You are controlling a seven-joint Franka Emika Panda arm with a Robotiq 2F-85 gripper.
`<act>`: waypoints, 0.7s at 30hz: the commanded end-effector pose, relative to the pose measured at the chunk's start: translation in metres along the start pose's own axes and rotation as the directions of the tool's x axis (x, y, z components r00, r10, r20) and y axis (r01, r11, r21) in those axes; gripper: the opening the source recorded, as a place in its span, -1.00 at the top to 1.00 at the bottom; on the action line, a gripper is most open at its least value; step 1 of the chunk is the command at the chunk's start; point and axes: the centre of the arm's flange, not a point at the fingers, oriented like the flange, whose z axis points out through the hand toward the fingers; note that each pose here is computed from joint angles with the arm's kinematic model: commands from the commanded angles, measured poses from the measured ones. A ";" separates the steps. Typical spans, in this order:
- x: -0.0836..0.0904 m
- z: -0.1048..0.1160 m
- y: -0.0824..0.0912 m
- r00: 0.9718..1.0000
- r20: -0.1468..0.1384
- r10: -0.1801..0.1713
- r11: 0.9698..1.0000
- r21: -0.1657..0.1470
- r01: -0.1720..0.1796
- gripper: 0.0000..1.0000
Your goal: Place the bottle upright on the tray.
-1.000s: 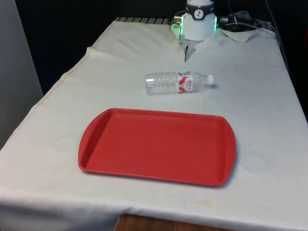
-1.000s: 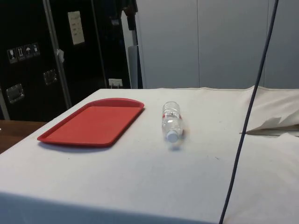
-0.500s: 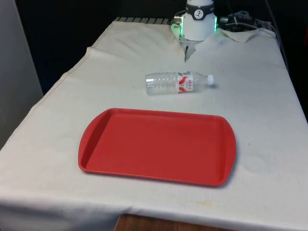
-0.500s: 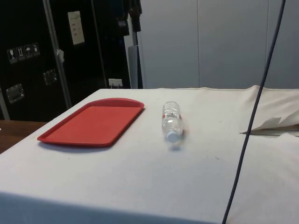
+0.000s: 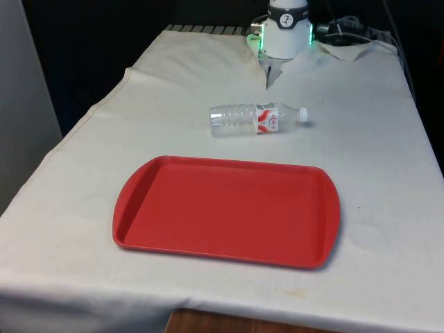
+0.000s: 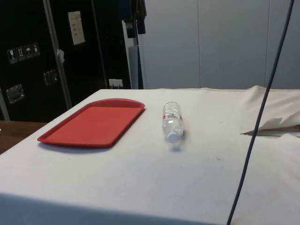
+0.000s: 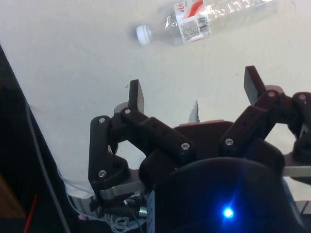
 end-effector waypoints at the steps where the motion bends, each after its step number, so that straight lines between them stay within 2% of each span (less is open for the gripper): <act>1: -0.001 0.001 0.000 1.000 -0.001 -0.003 1.000 0.000 0.003 -1.00; 2: -0.003 0.001 -0.001 1.000 -0.014 -0.011 1.000 -0.004 0.011 -1.00; 9: -0.008 0.006 -0.002 0.999 -0.017 -0.034 0.999 -0.001 0.034 -1.00; 10: -0.006 0.006 -0.002 0.999 -0.006 -0.032 0.999 0.003 0.032 -1.00; 11: -0.009 0.006 -0.003 0.999 -0.017 -0.038 0.999 -0.001 0.038 -1.00; 16: -0.011 0.006 -0.002 0.998 -0.017 -0.056 0.998 0.000 0.056 -1.00; 20: -0.010 0.007 -0.002 0.998 -0.005 -0.057 0.998 0.004 0.057 -1.00; 21: -0.010 0.007 -0.002 0.998 -0.012 -0.058 0.998 0.002 0.058 -1.00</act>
